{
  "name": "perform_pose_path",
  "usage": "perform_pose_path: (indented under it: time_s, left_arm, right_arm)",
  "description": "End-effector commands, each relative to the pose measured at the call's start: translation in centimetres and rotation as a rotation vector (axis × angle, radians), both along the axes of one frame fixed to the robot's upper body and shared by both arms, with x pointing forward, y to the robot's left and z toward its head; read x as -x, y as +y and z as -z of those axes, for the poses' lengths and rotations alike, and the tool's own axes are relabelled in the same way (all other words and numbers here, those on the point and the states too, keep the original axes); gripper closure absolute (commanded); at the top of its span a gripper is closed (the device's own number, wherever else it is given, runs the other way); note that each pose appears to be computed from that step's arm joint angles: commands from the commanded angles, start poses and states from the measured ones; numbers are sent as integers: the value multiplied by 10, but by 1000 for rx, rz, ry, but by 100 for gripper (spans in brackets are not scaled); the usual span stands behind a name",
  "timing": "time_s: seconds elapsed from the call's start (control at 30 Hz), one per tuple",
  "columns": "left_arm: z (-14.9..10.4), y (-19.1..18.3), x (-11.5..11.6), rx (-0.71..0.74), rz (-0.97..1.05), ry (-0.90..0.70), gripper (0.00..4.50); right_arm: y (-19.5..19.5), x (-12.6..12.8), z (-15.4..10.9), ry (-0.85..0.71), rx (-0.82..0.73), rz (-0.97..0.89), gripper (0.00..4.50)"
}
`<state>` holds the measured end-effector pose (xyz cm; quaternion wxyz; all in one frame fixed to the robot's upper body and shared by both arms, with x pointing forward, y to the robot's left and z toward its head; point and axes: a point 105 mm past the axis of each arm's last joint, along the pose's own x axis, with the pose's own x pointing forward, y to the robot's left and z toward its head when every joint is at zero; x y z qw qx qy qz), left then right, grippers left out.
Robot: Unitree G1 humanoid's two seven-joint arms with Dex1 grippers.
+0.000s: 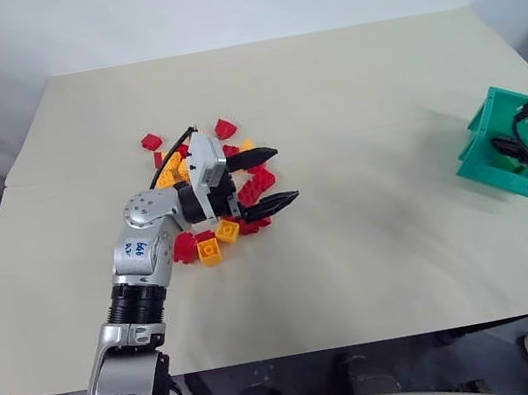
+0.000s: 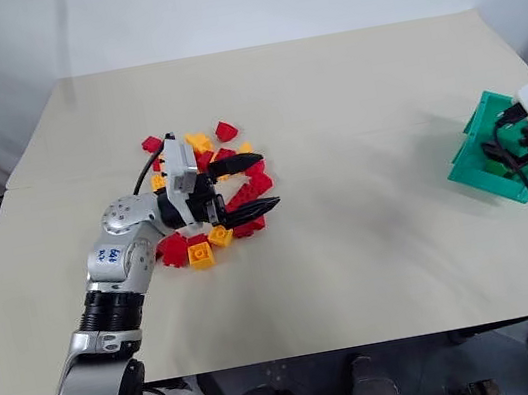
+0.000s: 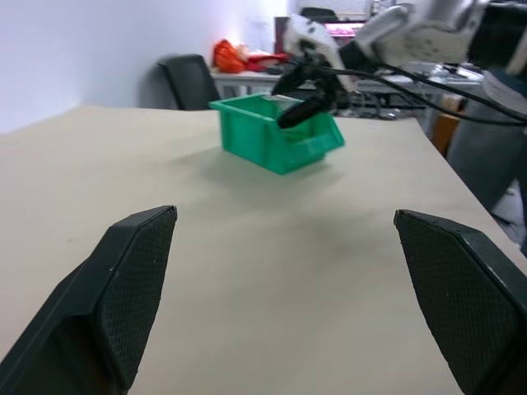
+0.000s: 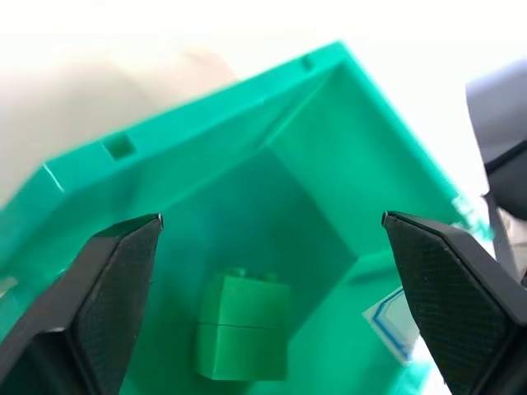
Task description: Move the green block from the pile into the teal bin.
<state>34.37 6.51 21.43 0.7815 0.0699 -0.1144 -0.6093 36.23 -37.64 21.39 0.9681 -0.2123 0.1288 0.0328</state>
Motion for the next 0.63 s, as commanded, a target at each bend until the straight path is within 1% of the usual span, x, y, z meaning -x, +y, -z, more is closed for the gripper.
perform_pose_path:
  time_s: [0.03,0.1,0.13,0.2,0.27,0.3,0.37,0.47,0.63]
  left_arm:
    - [-12,13,5,20,-60,16,0]
    - [-12,18,11,24,-35,33,0]
    - [-11,24,19,25,0,26,0]
    - [-5,46,34,13,10,27,0]
    - [4,67,43,-26,-30,52,0]
    - [10,76,47,-52,-46,66,0]
    - [17,96,51,-82,-104,89,0]
    - [21,126,57,-69,-205,96,0]
    - [26,146,65,-86,-277,65,0]
  right_arm:
    - [45,13,-41,-103,-143,-265,2]
    - [68,22,-43,-87,-179,-393,2]
    - [85,30,-38,-57,-176,-508,2]
    - [117,47,-22,30,-134,-734,2]
    - [130,56,-6,81,-70,-862,2]
    - [133,60,1,112,-62,-908,2]
    - [132,65,16,184,-24,-973,2]
    - [123,65,34,247,19,-1002,2]
    - [116,54,41,221,15,-989,2]
